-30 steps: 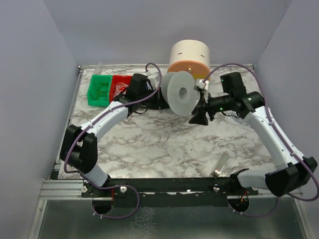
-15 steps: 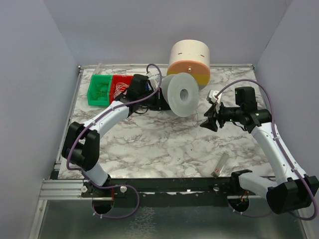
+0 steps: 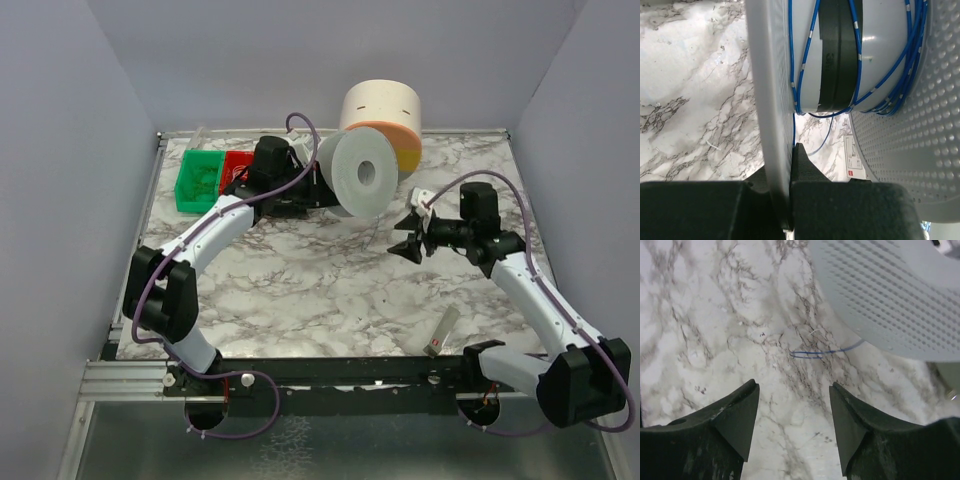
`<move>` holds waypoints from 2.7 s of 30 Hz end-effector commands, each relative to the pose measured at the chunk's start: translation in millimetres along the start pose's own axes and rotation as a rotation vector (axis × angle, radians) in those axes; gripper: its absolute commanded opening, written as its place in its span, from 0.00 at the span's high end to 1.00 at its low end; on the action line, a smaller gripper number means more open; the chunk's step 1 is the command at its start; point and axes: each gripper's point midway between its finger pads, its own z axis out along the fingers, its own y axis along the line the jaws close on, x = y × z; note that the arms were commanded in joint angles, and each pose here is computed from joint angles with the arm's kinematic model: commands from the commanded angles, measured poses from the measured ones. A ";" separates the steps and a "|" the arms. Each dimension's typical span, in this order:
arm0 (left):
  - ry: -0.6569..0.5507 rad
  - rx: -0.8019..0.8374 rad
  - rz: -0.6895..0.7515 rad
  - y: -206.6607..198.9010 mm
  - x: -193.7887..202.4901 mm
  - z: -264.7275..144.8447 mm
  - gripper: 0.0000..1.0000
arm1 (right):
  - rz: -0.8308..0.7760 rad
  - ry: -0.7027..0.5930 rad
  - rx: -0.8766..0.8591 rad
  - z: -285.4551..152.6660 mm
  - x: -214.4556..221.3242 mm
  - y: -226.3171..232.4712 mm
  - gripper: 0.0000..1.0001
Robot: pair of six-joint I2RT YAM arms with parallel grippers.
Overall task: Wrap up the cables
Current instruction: Wrap the cable around the cable reel.
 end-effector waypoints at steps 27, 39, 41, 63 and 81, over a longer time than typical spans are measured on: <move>-0.051 -0.047 0.016 7.6 -19.4 -1.9 1.00 | -1.300 0.640 -0.211 86.0 38.0 30.9 0.29; -0.049 -0.046 0.020 8.3 -17.1 -2.5 1.00 | -1.347 0.802 -0.181 95.2 50.6 20.4 0.40; -0.050 -0.044 0.023 7.3 -17.2 -3.3 1.00 | -1.344 0.824 -0.161 97.1 52.3 16.2 0.43; -0.046 0.135 0.082 -24.1 -12.9 -22.6 1.00 | -0.630 0.320 -0.170 55.3 2.9 31.7 1.00; 0.021 0.305 0.135 -48.7 7.9 -32.9 1.00 | 0.127 -0.342 -0.306 -35.4 -44.1 -29.4 0.99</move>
